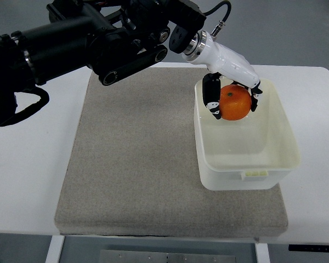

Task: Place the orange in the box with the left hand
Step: 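Lift the orange with the left hand and carry it over the box, then open the left hand to drop the orange into the box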

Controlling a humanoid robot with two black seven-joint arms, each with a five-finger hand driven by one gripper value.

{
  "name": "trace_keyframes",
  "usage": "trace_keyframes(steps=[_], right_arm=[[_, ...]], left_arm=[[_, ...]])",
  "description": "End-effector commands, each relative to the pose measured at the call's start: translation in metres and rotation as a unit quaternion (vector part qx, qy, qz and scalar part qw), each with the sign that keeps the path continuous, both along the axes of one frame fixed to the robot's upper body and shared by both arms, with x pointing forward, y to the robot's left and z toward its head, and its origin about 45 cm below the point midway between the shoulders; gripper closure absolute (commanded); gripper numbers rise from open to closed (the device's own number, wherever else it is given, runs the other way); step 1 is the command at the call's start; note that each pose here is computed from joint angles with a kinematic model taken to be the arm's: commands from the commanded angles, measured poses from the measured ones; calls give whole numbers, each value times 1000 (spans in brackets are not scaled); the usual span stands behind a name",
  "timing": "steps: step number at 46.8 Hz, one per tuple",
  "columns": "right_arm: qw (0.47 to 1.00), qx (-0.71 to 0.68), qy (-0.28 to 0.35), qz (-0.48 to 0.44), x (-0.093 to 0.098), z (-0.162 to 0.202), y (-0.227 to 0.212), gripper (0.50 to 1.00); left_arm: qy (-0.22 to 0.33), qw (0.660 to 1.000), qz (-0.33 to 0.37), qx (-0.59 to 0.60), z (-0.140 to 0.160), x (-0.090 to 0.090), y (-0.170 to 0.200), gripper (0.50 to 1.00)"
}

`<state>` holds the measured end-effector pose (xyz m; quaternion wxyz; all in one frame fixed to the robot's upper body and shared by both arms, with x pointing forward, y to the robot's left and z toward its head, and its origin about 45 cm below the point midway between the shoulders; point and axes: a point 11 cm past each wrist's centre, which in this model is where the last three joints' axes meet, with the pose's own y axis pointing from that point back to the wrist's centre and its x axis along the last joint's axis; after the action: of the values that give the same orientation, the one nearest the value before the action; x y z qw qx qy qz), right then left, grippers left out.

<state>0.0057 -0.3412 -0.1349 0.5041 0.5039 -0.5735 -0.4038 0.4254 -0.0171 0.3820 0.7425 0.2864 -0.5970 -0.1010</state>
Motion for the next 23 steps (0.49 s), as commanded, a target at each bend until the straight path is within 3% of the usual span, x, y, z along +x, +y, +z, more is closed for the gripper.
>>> trace_keyframes(steps=[1,8,11,14,16,23], right_arm=[[1000,0,0,0,0,0,0,574],[1000,0,0,0,0,0,0,574],[1000,0,0,0,0,0,0,574],[1000,0,0,0,0,0,0,574],[1000,0,0,0,0,0,0,574],[1000,0,0,0,0,0,0,574]], left_arm=[[6,1000,1,-1,-4,0,1,1000],[6,1000,2,-19,-7,0,1,999],[-8,999,-2,-42,-10,1,0,732],[-21,998,-5,-55,-10,2,0,620],[-24,998,-6,-56,-10,3,-1,596],[-20,998,-6,-57,-11,2,-1,581]])
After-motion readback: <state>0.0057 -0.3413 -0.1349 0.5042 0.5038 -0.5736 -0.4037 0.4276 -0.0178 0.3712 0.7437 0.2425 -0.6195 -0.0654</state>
